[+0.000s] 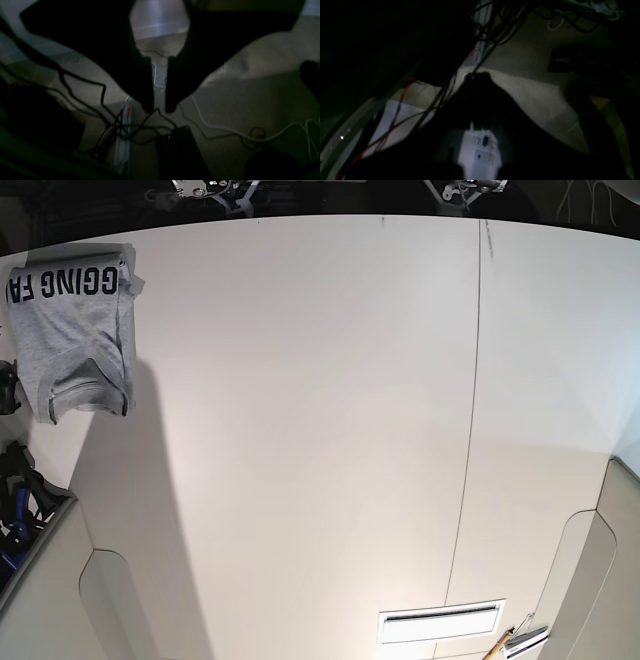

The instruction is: Fold the T-shirt properly

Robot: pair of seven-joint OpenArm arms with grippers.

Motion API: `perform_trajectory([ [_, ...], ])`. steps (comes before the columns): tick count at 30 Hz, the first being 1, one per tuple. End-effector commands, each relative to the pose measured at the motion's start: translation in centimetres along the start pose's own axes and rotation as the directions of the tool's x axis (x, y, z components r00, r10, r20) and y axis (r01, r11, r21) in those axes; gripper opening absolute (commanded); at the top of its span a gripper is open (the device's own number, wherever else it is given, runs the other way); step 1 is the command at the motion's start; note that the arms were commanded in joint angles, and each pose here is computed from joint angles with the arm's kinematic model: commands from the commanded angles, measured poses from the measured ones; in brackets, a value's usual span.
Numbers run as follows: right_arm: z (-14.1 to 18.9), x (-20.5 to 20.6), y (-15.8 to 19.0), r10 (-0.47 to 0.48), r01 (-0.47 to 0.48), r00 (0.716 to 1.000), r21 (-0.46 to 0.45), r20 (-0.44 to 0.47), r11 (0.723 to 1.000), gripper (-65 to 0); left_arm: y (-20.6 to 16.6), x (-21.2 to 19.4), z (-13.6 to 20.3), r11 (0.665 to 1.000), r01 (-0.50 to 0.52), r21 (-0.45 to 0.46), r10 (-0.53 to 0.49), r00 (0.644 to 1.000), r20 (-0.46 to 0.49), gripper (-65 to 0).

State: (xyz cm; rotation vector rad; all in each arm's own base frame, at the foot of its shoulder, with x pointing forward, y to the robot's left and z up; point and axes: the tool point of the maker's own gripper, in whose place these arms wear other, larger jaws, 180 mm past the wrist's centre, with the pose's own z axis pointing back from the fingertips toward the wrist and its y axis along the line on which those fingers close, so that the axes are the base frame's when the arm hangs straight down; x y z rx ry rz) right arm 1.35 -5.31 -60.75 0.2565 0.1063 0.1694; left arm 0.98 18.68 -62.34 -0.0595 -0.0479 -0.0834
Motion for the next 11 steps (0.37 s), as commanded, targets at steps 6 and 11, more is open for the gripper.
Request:
perform_trajectory([
  [6,0.5,3.3,0.9,-0.045,0.042,0.994,0.034,0.102,0.999,-65.0,0.5,0.3,0.1,1.0,-0.003,0.017,0.002,1.0,0.01,-63.4],
  [11,0.9,5.2,1.2,-0.056,0.05,0.989,0.05,0.134,0.998,-65.0,-0.1,0.3,0.0,1.0,-0.007,0.006,0.007,1.0,0.01,-63.4],
])
